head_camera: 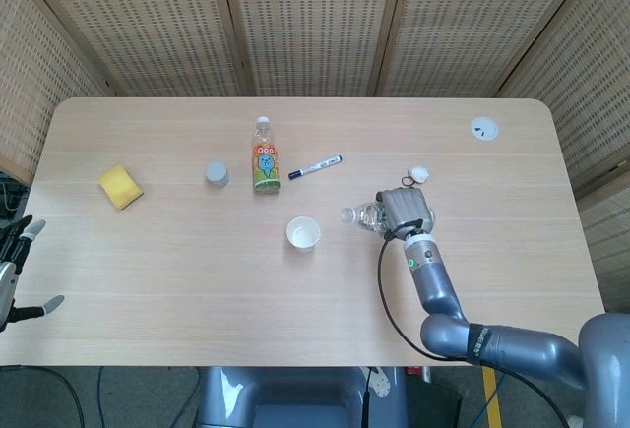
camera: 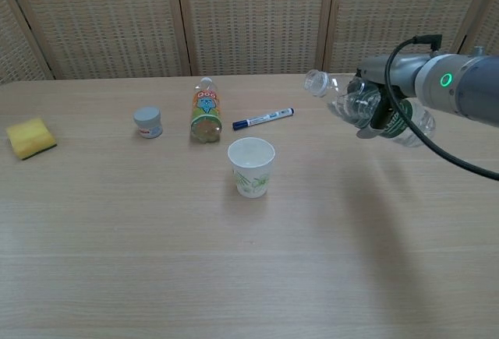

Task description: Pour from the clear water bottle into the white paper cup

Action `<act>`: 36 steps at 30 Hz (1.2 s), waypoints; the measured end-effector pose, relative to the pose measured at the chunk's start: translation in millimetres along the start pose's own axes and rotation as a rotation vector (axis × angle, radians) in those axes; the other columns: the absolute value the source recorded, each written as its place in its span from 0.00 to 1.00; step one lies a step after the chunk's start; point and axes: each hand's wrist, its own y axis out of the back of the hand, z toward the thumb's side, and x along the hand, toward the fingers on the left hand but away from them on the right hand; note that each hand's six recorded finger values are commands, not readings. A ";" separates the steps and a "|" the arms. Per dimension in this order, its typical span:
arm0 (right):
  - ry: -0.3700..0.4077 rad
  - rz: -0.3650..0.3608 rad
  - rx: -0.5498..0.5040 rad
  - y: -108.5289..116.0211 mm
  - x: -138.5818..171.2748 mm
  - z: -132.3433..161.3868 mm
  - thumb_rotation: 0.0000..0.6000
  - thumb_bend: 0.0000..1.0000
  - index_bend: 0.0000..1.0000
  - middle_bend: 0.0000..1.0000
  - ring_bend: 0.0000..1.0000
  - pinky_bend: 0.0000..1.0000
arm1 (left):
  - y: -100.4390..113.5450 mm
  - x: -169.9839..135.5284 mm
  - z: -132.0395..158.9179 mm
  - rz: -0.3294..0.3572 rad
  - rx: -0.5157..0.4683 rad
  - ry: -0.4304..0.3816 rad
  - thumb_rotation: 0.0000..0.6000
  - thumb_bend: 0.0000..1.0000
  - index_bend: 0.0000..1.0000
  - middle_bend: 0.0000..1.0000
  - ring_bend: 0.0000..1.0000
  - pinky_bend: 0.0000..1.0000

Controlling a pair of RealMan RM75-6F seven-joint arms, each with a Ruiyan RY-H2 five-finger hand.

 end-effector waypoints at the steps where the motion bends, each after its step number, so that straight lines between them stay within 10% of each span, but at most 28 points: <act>1: -0.006 -0.001 0.014 0.9 0.4 4.0 1.00 0.56 0.53 0.60 0.53 0.58 | -0.1 0.0 0.0 0.000 0.000 0.000 1.00 0.05 0.00 0.00 0.00 0.00; 36: -0.103 -0.028 0.293 -14.0 -3.6 51.3 1.00 0.56 0.53 0.60 0.54 0.58 | -7.8 5.5 -1.7 -0.030 0.010 0.011 1.00 0.05 0.00 0.00 0.00 0.00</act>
